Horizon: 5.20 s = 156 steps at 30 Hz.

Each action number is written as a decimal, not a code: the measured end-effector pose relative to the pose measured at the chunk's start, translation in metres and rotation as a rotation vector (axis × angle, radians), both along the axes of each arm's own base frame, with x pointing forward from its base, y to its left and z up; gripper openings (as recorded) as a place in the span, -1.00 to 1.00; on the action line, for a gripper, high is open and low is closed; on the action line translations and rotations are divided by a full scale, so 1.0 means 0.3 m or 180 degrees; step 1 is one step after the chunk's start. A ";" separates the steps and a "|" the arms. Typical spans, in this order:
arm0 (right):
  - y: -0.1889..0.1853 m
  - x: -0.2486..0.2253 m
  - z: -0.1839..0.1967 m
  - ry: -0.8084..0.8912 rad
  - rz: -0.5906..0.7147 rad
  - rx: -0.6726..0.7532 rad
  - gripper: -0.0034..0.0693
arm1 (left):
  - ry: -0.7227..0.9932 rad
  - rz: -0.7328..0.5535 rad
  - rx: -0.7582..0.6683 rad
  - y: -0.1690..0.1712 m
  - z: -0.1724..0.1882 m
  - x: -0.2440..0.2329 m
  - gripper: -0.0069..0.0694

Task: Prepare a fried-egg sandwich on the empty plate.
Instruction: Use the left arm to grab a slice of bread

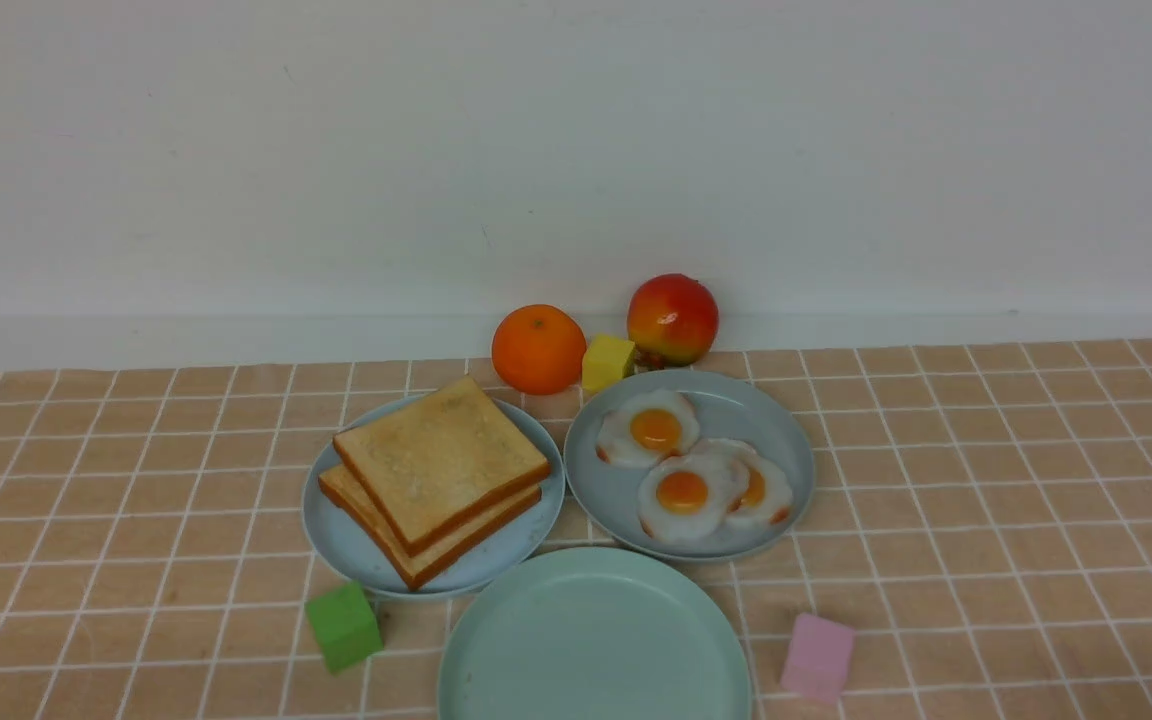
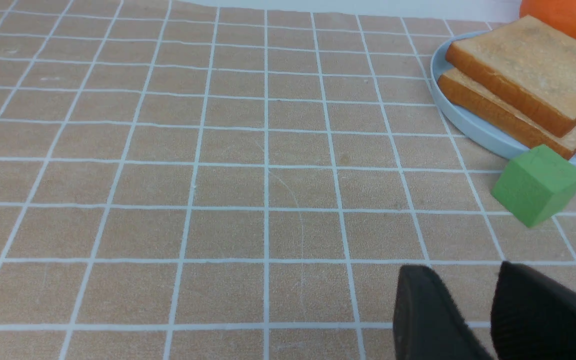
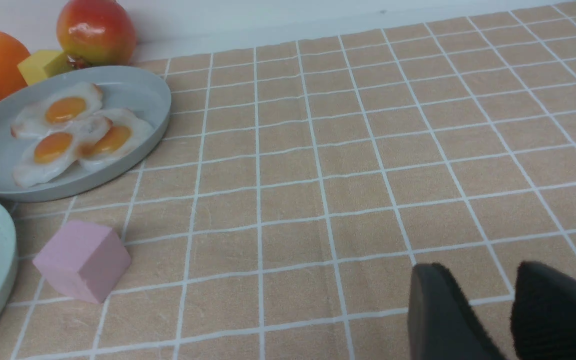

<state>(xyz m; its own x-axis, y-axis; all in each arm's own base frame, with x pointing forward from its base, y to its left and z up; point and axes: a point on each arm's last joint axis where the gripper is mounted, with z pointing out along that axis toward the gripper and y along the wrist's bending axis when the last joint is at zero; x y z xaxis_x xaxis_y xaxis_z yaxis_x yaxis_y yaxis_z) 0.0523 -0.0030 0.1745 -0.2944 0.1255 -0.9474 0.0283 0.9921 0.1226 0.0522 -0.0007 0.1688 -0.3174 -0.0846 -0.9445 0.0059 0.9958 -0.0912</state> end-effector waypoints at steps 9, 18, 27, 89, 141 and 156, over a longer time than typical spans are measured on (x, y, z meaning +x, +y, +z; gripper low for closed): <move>0.000 0.000 0.000 0.0000 0.0000 0.0000 -0.25 | 0.0000 0.0000 0.0000 0.000 0.000 0.000 -0.24; -0.002 0.000 0.001 -0.0007 -0.0005 -0.0063 -0.25 | 0.0000 0.0000 0.0000 0.000 0.000 0.000 -0.24; -0.021 0.002 0.003 -0.0050 -0.0051 -0.0587 -0.25 | 0.0000 0.0000 0.0000 0.000 0.000 0.000 -0.23; 0.058 -0.067 0.384 -0.2746 0.0815 0.0970 -0.25 | -0.2635 -0.0114 -0.2378 0.016 0.313 -0.041 -0.20; 0.245 0.501 0.521 0.1667 0.1795 0.0862 -0.25 | 0.2906 0.0322 -0.1920 -0.199 -0.002 1.244 0.14; 0.243 0.501 0.520 0.1669 0.1790 0.0829 -0.25 | 0.2851 0.0321 -0.1920 -0.197 0.000 1.259 -0.63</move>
<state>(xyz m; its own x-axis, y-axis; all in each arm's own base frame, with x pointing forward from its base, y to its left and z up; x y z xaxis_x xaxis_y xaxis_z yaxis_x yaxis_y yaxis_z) 0.2027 0.0699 0.3305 -0.7767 0.0240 -0.6294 -0.3481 0.8165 0.4607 0.4299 -0.0597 0.1688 -0.8365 -0.5219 -0.1672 -0.3859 0.7775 -0.4965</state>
